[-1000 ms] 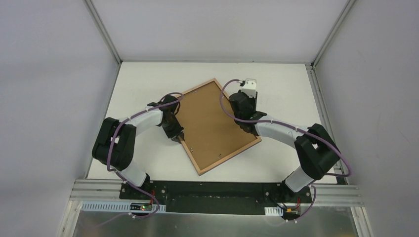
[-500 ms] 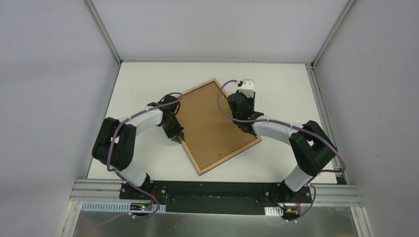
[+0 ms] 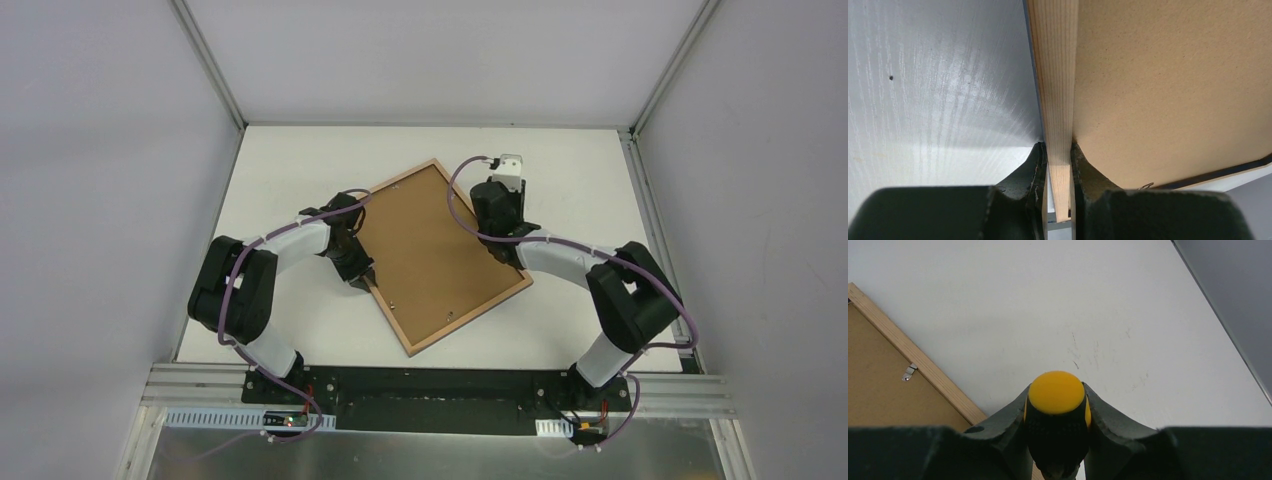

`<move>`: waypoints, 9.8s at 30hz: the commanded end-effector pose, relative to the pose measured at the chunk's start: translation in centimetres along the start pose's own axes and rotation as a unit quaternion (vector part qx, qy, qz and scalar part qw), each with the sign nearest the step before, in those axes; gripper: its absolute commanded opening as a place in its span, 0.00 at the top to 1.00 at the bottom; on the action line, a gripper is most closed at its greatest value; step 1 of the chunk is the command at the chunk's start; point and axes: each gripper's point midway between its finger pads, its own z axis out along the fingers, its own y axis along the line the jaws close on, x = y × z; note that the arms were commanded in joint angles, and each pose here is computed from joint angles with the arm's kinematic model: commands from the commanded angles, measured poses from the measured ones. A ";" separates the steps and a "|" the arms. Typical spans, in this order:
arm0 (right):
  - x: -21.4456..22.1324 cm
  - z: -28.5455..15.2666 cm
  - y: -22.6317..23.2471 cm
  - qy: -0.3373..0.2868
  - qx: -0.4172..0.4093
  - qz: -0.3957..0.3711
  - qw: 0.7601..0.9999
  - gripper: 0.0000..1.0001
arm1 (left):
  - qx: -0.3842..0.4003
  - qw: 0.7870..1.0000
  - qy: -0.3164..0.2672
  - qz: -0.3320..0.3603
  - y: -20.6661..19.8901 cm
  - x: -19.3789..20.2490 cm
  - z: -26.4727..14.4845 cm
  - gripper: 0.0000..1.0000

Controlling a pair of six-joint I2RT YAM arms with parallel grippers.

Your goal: Take the photo out of the frame

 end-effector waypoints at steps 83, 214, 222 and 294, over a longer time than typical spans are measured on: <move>-0.2 -17.1 1.8 0.405 -0.262 0.304 0.822 1.00 | 0.414 0.867 -0.048 0.273 -21.9 10.8 -17.2 0.13; -8.5 4.1 8.5 0.070 -0.093 0.168 0.979 1.00 | -0.077 0.993 0.036 0.084 4.1 -5.6 2.0 1.00; -9.4 5.1 10.1 0.057 -0.097 0.168 0.979 1.00 | -0.082 0.991 0.046 0.091 4.7 -5.0 2.0 1.00; -8.2 5.7 7.5 0.014 -0.026 0.150 0.988 1.00 | -0.103 0.989 0.066 0.083 5.0 -4.6 1.3 1.00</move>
